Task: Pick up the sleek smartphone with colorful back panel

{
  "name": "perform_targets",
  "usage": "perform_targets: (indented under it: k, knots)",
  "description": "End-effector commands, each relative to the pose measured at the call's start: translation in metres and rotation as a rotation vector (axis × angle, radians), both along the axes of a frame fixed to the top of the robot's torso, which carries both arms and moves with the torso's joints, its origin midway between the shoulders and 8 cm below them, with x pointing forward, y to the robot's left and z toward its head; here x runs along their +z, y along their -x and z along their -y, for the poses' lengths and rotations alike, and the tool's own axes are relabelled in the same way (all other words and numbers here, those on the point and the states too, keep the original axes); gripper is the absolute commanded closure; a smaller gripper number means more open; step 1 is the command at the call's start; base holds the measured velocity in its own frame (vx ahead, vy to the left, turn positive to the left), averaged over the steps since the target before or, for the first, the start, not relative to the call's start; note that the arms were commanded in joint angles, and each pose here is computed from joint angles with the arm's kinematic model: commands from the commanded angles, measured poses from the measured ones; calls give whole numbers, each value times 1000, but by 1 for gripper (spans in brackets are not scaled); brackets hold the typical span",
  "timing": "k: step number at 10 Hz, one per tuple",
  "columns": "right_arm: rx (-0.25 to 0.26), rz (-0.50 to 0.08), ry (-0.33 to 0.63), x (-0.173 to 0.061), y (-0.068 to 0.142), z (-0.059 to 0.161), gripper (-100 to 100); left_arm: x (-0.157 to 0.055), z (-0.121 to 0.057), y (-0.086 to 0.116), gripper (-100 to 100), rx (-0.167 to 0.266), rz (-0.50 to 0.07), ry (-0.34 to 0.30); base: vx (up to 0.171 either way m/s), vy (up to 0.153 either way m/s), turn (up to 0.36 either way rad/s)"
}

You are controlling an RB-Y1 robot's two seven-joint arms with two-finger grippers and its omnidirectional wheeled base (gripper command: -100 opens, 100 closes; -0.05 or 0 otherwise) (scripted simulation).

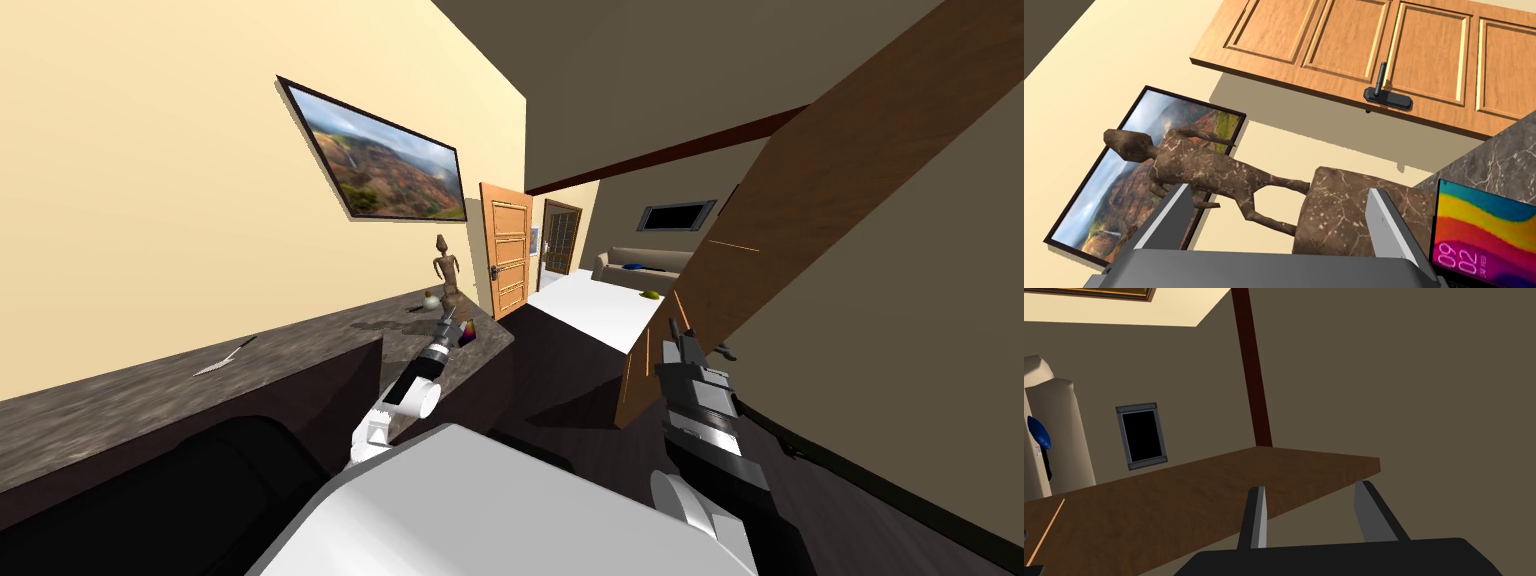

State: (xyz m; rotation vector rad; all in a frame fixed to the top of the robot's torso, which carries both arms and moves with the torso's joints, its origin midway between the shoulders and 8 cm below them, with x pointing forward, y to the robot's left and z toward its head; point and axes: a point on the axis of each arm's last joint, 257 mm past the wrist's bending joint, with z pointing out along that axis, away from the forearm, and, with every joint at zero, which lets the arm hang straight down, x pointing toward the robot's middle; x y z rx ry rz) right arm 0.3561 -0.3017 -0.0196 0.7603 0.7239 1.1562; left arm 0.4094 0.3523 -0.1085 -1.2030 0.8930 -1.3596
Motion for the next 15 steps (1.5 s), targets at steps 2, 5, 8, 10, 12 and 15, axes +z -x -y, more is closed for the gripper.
perform_targets:
  k: [2, 5, 8, 10, 12, 15]
  knots:
    - [0, 0, 0, 0, 0, 0, 0, -17, -16, -4, -100, 2, -75, 27, 65, -66, -5]
    - [0, 0, 0, 0, 0, 0, 0, -30, -28, -7, -100, 5, -139, 53, 61, -61, -1]
    - [0, 0, 0, 0, 0, 0, 0, -45, -55, -9, -100, 13, -224, 106, 69, -67, -6]
    - [0, 0, 0, 0, 0, 0, 0, -56, -55, -8, -100, 15, -264, 111, 54, -52, 3]
    - [0, 0, 0, 0, 0, 0, 0, -66, -68, -8, -100, 21, -320, 142, 65, -47, -5]
    - [0, 0, 0, 0, 0, 0, 0, -79, -81, -6, -100, 30, -389, 176, 69, -65, 3]
